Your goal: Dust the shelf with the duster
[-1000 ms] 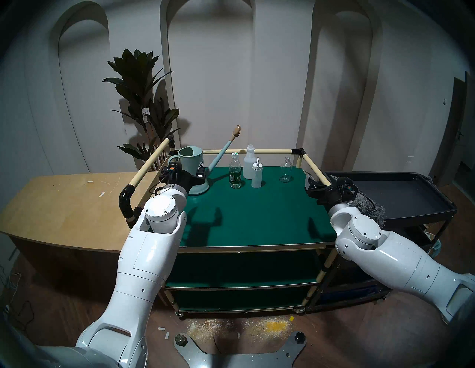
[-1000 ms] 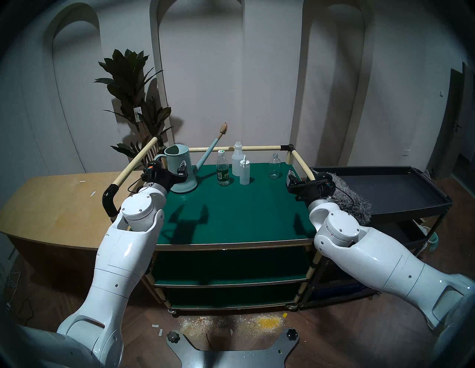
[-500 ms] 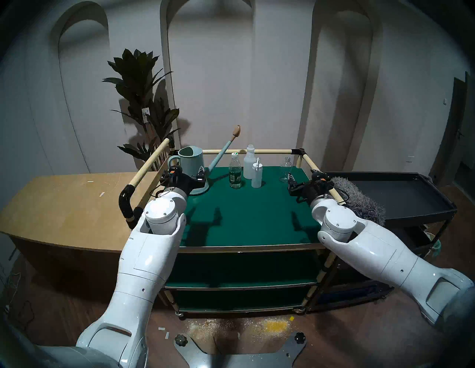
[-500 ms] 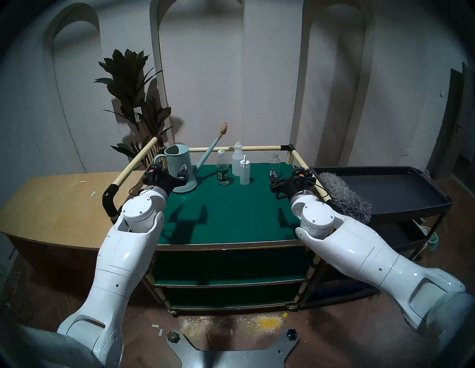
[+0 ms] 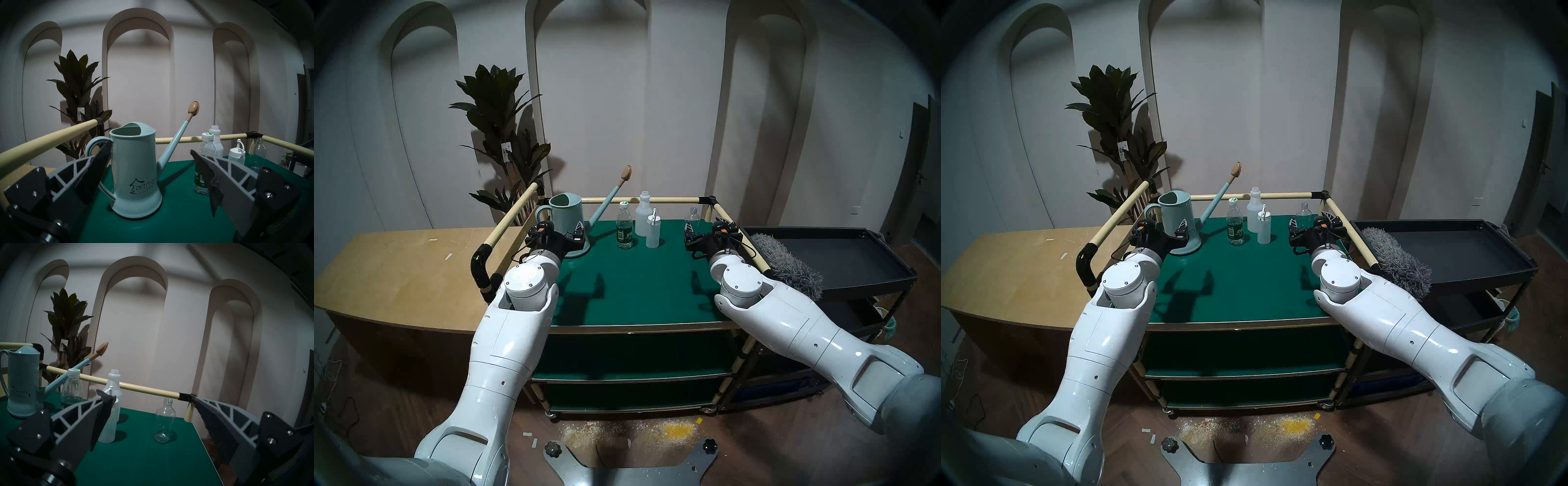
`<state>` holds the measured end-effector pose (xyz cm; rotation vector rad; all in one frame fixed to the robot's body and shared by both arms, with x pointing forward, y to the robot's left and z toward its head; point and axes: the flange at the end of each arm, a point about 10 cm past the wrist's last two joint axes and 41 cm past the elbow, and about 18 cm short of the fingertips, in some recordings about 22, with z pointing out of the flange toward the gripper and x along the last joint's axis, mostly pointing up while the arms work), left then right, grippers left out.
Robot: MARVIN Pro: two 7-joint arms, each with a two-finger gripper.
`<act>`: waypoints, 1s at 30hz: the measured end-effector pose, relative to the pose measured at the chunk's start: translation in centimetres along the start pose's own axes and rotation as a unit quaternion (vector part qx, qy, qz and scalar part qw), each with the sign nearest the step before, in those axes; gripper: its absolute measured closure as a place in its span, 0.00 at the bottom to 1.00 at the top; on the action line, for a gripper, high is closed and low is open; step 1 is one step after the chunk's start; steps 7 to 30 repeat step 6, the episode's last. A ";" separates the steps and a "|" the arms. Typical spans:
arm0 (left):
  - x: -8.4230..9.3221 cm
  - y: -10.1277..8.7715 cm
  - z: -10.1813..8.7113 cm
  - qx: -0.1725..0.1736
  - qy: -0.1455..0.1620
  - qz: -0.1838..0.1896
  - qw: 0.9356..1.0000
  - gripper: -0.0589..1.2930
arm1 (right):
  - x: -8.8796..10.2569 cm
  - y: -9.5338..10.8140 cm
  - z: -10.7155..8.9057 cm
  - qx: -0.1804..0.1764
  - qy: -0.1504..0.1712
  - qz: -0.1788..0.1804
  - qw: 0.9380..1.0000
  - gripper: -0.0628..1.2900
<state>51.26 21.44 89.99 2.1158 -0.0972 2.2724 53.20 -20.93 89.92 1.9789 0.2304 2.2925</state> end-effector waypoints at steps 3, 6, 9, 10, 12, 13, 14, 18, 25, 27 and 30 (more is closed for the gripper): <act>0.0 0.0 0.0 -0.001 0.001 0.000 1.000 0.01 | 0.1 -0.2 0.3 -0.002 0.006 0.001 1.000 0.05; 0.0 0.0 0.0 -0.001 0.001 0.000 1.000 0.01 | 0.2 -0.3 0.4 -0.002 0.011 0.001 1.000 0.05; 0.0 0.0 0.0 -0.001 0.001 0.000 1.000 0.01 | 0.2 -0.3 0.4 -0.002 0.011 0.001 1.000 0.05; 0.0 0.0 0.0 -0.001 0.001 0.000 1.000 0.01 | 0.2 -0.3 0.4 -0.002 0.011 0.001 1.000 0.05; 0.0 0.0 0.0 -0.001 0.001 0.000 1.000 0.01 | 0.2 -0.3 0.4 -0.002 0.011 0.001 1.000 0.05; 0.0 0.0 0.0 -0.001 0.001 0.000 1.000 0.01 | 0.2 -0.3 0.4 -0.002 0.011 0.001 1.000 0.05; 0.0 0.0 0.0 -0.001 0.001 0.000 1.000 0.01 | 0.2 -0.3 0.4 -0.002 0.011 0.001 1.000 0.05; 0.0 0.0 0.0 -0.001 0.001 0.000 1.000 0.01 | 0.2 -0.3 0.4 -0.002 0.011 0.001 1.000 0.05; 0.0 0.0 0.0 -0.001 0.001 0.000 1.000 0.01 | 0.2 -0.3 0.4 -0.002 0.011 0.001 1.000 0.05; 0.0 0.0 0.0 -0.001 0.001 0.000 1.000 0.01 | 0.2 -0.3 0.4 -0.002 0.011 0.001 1.000 0.05; 0.0 0.0 0.0 -0.001 0.001 0.000 1.000 0.01 | 0.2 -0.3 0.4 -0.002 0.011 0.001 1.000 0.05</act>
